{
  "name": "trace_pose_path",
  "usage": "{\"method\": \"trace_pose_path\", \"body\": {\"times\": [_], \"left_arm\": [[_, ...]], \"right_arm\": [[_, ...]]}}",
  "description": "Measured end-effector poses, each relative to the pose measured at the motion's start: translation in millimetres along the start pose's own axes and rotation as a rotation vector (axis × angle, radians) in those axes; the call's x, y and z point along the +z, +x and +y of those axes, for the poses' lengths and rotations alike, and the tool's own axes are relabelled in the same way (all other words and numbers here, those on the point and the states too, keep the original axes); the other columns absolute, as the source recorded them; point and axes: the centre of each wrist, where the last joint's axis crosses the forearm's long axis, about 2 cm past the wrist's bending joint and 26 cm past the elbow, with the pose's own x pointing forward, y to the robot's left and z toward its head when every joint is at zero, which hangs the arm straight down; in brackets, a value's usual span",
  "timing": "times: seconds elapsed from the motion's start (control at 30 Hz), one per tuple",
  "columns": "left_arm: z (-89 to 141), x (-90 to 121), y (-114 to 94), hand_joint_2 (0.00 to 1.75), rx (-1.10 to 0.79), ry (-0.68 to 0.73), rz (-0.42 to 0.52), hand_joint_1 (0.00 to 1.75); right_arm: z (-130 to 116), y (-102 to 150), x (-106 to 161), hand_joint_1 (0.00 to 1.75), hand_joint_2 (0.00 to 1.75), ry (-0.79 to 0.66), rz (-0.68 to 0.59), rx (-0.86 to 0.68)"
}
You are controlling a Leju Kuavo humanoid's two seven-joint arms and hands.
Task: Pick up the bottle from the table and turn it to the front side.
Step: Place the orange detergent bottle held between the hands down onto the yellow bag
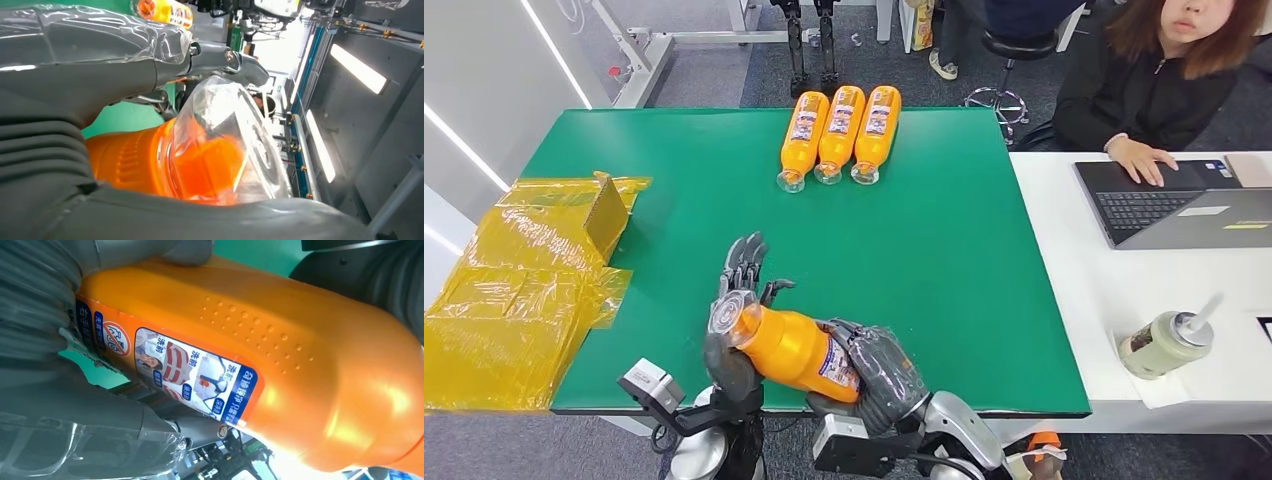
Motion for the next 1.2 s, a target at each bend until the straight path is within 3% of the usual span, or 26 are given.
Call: {"method": "trace_pose_path", "body": {"times": [0.73,0.93,1.2], "left_arm": [[41,8,-14,0.00,-0.262,0.220,0.004,0.00],[65,12,-14,0.00,-0.362,0.321,0.010,0.00],[83,16,-13,0.00,-0.396,0.352,0.009,0.00]], "right_arm": [[3,4,5,1.71,1.75,-0.029,-0.052,-0.023],[3,2,9,1.72,1.75,-0.037,-0.046,-0.015],[0,-3,16,1.72,1.75,-0.039,-0.046,-0.009]]}}
